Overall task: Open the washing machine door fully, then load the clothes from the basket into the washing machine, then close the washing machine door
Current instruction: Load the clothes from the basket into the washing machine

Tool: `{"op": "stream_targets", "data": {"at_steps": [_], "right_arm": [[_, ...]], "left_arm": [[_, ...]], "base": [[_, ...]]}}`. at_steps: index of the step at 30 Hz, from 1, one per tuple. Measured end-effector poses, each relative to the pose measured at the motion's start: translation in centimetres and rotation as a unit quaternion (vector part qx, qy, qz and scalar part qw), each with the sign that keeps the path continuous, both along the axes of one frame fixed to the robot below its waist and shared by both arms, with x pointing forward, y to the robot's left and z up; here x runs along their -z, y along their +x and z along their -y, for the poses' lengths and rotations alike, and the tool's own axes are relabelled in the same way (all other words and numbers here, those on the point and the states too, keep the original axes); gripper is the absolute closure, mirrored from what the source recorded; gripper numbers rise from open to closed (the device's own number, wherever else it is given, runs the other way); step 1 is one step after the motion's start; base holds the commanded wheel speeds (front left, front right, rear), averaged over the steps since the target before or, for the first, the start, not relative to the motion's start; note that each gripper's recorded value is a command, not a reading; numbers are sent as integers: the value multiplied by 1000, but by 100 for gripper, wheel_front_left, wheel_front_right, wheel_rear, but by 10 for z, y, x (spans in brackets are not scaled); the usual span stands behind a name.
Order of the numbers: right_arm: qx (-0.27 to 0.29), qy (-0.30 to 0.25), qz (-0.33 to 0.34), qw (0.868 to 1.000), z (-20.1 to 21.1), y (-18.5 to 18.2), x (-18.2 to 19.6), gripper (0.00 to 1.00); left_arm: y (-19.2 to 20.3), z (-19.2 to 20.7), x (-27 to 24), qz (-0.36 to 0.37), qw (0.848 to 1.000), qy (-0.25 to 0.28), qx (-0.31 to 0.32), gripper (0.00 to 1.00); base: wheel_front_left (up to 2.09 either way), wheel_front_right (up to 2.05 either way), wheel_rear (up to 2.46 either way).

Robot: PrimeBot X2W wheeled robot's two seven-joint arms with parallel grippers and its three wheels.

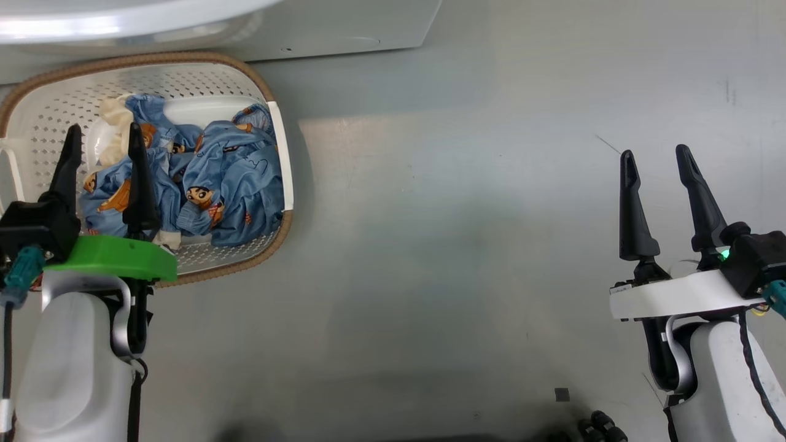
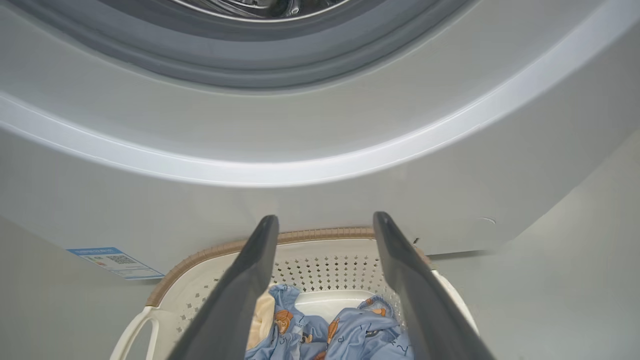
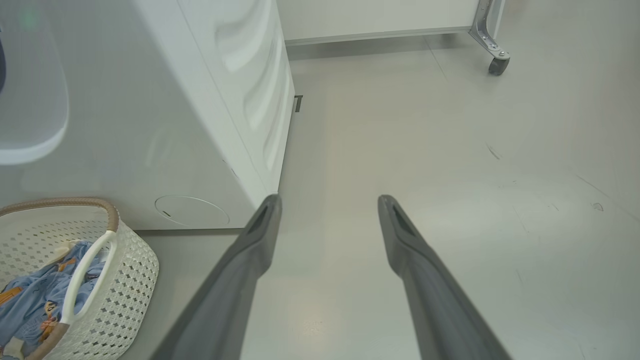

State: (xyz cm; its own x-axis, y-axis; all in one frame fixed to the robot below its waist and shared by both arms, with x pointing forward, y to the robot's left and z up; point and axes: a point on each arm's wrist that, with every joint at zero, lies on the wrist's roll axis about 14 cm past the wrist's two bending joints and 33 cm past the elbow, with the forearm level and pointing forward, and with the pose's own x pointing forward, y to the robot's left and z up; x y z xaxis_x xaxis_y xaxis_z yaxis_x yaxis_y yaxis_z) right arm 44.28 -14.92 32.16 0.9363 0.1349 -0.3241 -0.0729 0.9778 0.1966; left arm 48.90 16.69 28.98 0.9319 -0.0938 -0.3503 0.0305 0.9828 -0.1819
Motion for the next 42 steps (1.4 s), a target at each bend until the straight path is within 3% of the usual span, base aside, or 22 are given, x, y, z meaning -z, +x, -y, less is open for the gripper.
{"op": "stream_targets", "data": {"at_steps": [14,25,33,42], "right_arm": [[-4,-5,-38,999,0,4,43,0],[-6,-6,-48,999,0,7,59,0],[-1,-5,-63,998,1,3,72,0],[2,-6,-65,998,2,5,76,0]], "left_arm": [[-8,-26,89,-136,989,49,19,0],[2,-32,121,-181,980,70,38,0],[-11,-27,152,-238,966,83,63,0],[-40,-30,179,-311,939,113,91,0]], "base": [[0,0,0],[0,0,0],[0,0,0],[0,0,0]]}}
